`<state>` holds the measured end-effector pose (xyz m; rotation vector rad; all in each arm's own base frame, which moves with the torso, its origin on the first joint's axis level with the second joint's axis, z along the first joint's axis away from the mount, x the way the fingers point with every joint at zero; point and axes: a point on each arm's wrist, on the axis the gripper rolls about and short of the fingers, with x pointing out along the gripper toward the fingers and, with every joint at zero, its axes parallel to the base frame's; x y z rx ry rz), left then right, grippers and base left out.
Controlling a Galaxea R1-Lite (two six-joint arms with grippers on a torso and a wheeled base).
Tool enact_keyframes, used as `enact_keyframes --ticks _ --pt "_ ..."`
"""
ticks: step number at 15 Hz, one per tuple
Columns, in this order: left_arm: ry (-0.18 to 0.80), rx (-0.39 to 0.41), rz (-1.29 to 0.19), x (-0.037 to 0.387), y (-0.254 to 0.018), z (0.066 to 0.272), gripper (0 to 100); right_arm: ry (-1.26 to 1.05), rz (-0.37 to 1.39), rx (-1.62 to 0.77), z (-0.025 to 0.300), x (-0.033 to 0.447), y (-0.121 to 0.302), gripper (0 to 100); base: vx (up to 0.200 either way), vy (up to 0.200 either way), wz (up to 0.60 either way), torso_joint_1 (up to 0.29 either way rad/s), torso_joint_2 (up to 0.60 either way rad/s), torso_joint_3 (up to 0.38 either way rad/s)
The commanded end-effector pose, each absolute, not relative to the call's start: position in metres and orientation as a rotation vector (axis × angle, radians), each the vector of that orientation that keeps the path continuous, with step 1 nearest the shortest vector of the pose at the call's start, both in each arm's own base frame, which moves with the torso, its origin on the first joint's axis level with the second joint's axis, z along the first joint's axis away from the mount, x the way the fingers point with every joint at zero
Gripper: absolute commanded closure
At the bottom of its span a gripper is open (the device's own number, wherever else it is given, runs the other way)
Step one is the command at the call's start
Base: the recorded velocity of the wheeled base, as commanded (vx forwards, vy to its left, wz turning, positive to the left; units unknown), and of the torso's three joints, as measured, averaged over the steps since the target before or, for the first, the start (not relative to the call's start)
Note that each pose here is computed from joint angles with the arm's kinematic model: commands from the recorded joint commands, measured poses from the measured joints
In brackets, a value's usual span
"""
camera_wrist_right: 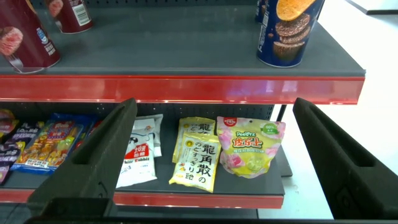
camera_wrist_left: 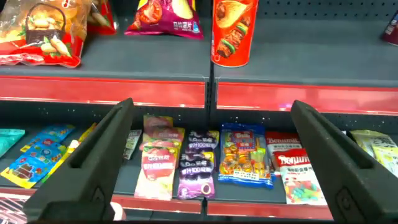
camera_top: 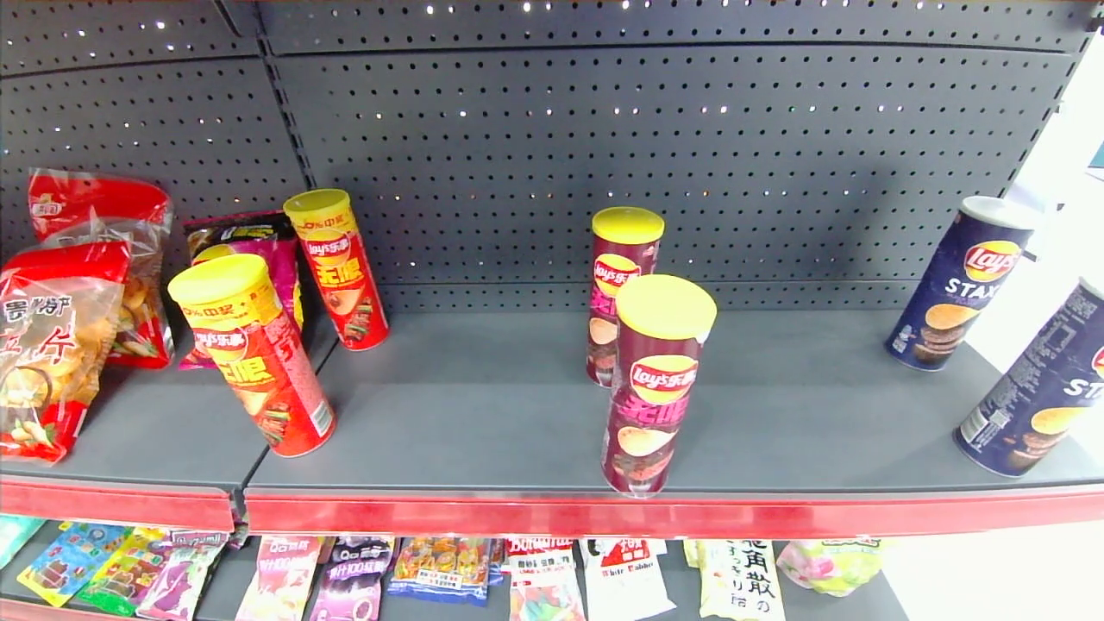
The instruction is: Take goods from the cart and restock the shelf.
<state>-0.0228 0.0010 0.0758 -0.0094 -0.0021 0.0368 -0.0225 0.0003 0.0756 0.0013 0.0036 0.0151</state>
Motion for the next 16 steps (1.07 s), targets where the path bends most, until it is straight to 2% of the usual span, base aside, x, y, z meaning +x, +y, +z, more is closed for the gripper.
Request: enact_keyframes --ticks 1,12,13,14,15,16 --pt "-0.003 -0.011 0.038 -0.023 0.001 0.076 0 0.003 0.015 0.002 0.076 -0.023 0.0 0 0.0 0.0 0.0 0.0 0.0 0.0" --pt "-0.003 -0.009 0.038 -0.023 0.001 0.076 0 -0.014 -0.001 0.015 0.078 -0.023 0.0 0 0.0 0.0 0.0 0.0 0.0 0.0" --pt "-0.003 -0.009 0.038 -0.023 0.001 0.076 0 -0.086 0.033 0.019 0.1 -0.026 0.0 0 0.0 0.0 0.0 0.0 0.0 0.0" --pt "-0.003 -0.009 0.038 -0.023 0.001 0.076 0 -0.089 0.113 0.062 0.157 -0.018 0.001 0 0.0 0.0 0.0 0.0 0.0 0.0" --pt "-0.003 -0.009 0.038 -0.023 0.001 0.076 0 -0.088 0.121 0.067 0.163 -0.016 0.001 0 0.0 0.0 0.0 0.0 0.0 0.0" --pt "-0.003 -0.009 0.038 -0.023 0.001 0.076 0 -0.053 0.243 0.072 0.207 0.004 0.003 0 0.0 0.0 0.0 0.0 0.0 0.0"
